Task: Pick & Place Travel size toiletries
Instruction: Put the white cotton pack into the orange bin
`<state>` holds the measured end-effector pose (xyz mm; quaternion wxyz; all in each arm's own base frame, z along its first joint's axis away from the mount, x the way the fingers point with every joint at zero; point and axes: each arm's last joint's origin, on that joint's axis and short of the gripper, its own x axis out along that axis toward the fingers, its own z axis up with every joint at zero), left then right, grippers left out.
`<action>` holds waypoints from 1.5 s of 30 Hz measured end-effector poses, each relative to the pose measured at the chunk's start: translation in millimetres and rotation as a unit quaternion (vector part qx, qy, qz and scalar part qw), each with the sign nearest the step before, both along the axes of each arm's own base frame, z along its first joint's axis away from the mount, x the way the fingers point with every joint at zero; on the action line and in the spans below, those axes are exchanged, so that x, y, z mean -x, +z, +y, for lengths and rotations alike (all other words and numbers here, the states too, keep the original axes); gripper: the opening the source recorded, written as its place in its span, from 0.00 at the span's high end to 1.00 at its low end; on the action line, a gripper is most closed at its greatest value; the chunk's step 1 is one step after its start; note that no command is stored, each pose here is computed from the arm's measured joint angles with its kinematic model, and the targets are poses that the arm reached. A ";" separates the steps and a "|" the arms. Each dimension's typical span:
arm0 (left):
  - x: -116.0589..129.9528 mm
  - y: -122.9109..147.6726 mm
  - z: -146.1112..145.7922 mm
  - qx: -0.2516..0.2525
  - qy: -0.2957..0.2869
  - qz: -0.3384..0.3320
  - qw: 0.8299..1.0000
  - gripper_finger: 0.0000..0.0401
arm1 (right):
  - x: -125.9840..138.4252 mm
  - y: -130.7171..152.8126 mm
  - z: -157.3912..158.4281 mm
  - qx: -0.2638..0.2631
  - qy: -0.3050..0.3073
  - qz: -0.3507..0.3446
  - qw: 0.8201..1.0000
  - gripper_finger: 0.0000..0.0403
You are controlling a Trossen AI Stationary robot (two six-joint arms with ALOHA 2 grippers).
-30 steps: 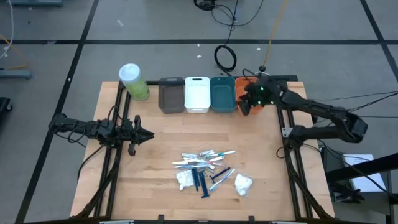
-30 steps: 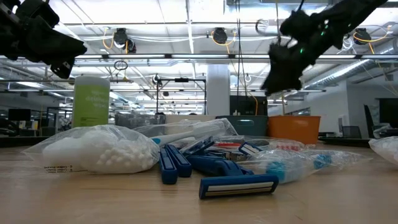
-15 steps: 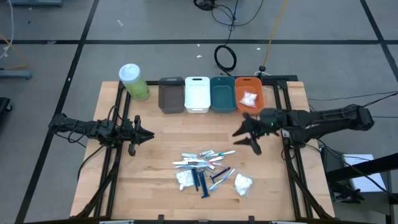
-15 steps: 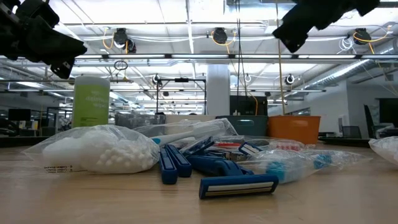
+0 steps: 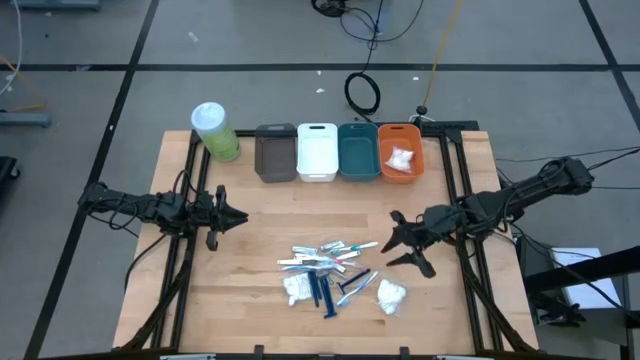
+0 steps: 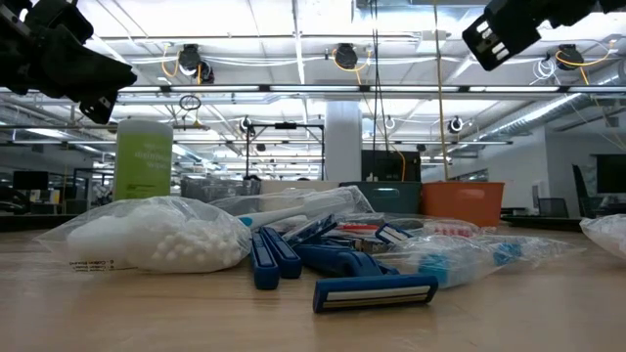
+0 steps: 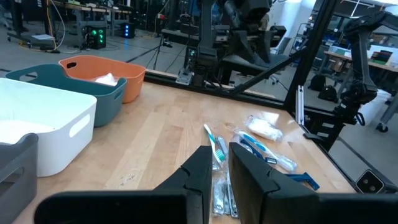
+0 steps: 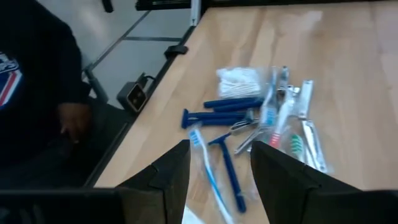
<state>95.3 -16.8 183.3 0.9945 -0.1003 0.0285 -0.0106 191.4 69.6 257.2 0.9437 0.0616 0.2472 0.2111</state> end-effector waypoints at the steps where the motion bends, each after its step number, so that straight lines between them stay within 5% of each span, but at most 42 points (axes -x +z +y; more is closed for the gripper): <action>1: 0.0 0.0 0.0 0.000 0.000 0.000 1.000 0.87 | 0.7 -2.3 1.1 0.001 0.003 0.002 1.000 0.61; 8: 0.0 -0.1 0.0 0.000 0.000 0.000 1.000 0.87 | 5.6 -24.9 1.5 -0.004 0.001 0.033 0.999 0.61; 15: 0.0 0.0 0.0 0.000 0.000 0.000 1.000 0.87 | 3.9 -42.4 8.5 -0.018 -0.002 -0.053 0.998 0.61; 20: 0.0 -0.1 0.0 0.000 0.000 0.000 1.000 0.87 | -1.4 -40.9 26.8 0.012 -0.019 -0.048 0.999 0.61; 26: 0.0 -0.4 0.0 0.000 0.000 0.001 1.000 0.87 | -14.8 -19.6 49.4 0.040 -0.059 0.052 0.996 0.61; 32: 0.0 -0.2 0.0 0.000 0.000 0.001 1.000 0.87 | -24.1 -7.3 74.1 0.063 -0.092 0.206 0.972 0.61; 39: 0.0 -0.3 0.0 0.000 0.000 0.001 1.000 0.87 | -28.6 -35.1 102.4 0.037 -0.102 0.331 0.937 0.61; 45: 0.0 -0.3 0.0 0.000 0.000 0.001 1.000 0.87 | -33.7 -59.7 114.3 0.059 -0.108 0.360 0.925 0.61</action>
